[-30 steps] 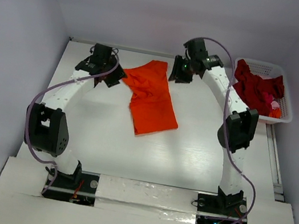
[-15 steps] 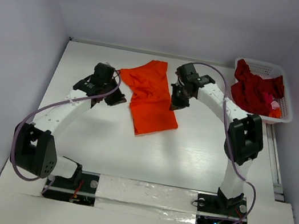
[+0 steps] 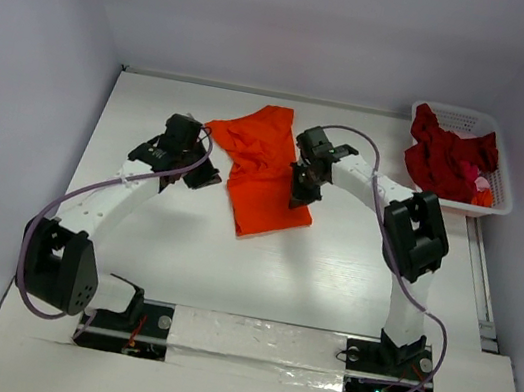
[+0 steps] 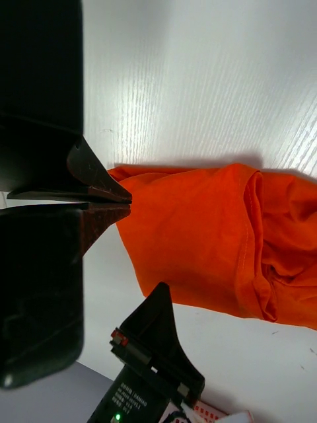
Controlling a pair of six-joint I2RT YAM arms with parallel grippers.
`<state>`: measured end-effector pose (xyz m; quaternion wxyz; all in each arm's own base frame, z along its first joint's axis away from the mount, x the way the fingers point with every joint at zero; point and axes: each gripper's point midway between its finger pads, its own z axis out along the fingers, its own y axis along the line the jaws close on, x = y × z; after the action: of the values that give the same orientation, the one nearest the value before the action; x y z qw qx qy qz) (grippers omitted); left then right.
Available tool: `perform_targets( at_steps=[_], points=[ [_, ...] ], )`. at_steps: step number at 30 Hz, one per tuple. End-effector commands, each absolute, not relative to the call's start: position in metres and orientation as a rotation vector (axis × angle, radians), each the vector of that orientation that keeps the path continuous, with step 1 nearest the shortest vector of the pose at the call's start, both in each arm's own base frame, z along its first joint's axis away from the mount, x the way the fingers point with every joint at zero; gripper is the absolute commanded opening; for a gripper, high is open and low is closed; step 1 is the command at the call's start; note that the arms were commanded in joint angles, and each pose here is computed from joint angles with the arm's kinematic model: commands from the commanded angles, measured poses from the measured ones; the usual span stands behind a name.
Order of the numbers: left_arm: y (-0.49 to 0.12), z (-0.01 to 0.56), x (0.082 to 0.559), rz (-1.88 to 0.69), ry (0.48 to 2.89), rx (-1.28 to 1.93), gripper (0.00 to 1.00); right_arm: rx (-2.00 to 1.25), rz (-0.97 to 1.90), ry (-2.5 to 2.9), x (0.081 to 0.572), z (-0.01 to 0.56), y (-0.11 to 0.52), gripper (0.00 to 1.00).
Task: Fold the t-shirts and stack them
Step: Fold the tshirt
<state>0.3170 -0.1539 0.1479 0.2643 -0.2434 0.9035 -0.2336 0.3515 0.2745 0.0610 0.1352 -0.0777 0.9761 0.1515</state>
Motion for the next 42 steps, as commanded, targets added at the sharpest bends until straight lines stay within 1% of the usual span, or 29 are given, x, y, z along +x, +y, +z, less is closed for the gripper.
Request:
perform_targets(
  at_steps=[1,8,13,19,25,33,36,39,42],
  points=[
    [-0.154,0.174,0.322,-0.65,2.38,-0.603,0.0,-0.185,0.488,2.825,0.35,0.044,0.283,0.0],
    [-0.152,0.193,0.321,-0.638,2.362,-0.56,0.0,-0.161,0.497,2.869,0.312,0.021,0.28,0.0],
    [-0.148,0.203,0.318,-0.617,2.356,-0.559,0.0,-0.137,0.524,2.859,0.289,0.024,0.28,0.0],
    [-0.143,0.215,0.311,-0.607,2.342,-0.564,0.0,-0.141,0.547,2.875,0.249,0.023,0.276,0.0],
    [-0.132,0.206,0.298,-0.546,2.371,-0.588,0.0,-0.121,0.563,2.898,0.213,0.019,0.263,0.0],
    [-0.127,0.203,0.287,-0.534,2.367,-0.599,0.0,-0.207,0.519,2.885,0.171,0.027,0.267,0.0],
    [-0.126,0.203,0.285,-0.533,2.367,-0.606,0.0,-0.218,0.5,2.894,0.159,0.026,0.266,0.0],
    [-0.125,0.205,0.285,-0.535,2.358,-0.609,0.0,-0.216,0.523,2.903,0.145,0.027,0.268,0.0],
    [-0.124,0.204,0.284,-0.527,2.357,-0.616,0.0,-0.175,0.575,2.891,0.142,0.034,0.269,0.0]
  ],
)
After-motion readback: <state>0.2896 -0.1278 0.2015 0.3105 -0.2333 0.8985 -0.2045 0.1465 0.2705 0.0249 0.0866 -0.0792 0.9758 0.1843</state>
